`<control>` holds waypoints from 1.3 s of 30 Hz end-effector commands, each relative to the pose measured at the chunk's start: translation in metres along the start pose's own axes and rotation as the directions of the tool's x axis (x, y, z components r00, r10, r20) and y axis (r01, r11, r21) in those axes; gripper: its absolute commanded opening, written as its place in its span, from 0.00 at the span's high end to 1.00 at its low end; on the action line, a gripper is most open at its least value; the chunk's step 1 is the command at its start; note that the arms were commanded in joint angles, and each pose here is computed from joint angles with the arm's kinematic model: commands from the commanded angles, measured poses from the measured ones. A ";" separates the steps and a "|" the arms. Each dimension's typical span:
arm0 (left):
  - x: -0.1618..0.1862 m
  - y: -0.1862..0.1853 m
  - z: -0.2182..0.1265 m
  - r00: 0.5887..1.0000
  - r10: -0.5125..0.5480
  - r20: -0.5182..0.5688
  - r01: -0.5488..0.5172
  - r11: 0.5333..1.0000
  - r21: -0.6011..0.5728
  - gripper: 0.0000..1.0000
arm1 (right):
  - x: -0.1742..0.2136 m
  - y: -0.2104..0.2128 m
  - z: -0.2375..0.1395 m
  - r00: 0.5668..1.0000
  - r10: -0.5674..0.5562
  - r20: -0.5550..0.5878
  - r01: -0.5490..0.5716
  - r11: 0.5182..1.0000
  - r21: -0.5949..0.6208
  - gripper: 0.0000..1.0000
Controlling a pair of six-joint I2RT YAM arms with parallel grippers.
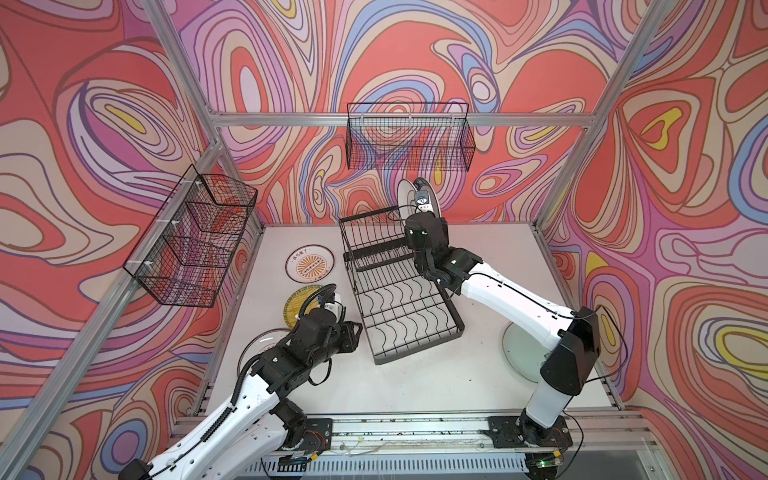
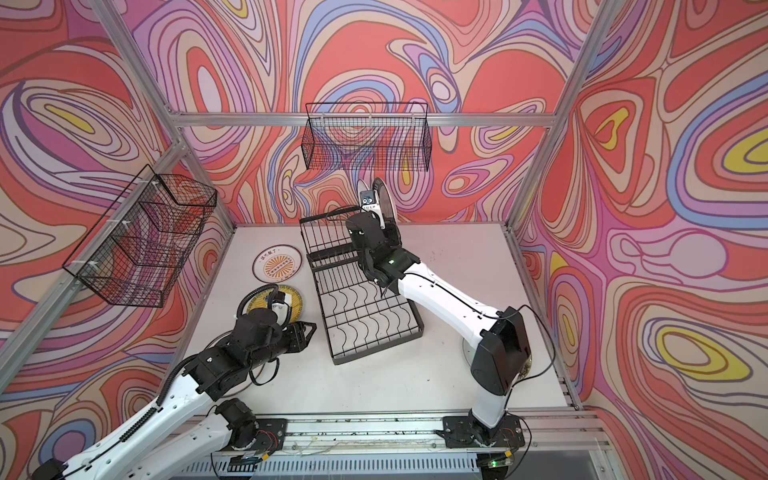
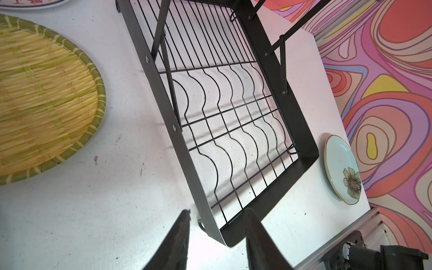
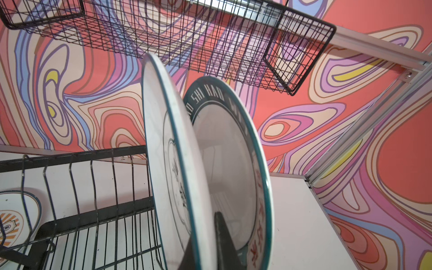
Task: Load the plates into the dish rack
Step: 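Lower the white plate into the rack slot beside the green-rimmed plate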
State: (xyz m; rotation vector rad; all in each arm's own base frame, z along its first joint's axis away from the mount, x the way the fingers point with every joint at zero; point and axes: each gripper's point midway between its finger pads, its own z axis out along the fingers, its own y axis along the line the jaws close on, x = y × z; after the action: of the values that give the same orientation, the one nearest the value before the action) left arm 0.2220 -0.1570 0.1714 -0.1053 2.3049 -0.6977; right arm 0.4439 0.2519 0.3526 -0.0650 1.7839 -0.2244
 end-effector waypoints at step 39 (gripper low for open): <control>-0.003 0.001 -0.010 1.000 0.000 0.019 0.000 1.000 -0.004 0.58 | 0.022 0.006 -0.003 0.999 0.014 -0.044 -0.013 1.000 0.021 0.76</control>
State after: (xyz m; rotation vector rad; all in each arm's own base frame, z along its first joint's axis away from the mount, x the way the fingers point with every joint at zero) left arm 0.2200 -0.1548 0.1762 -0.1074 2.2867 -0.7047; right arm 0.4372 0.2524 0.3392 -0.0187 1.8134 -0.2177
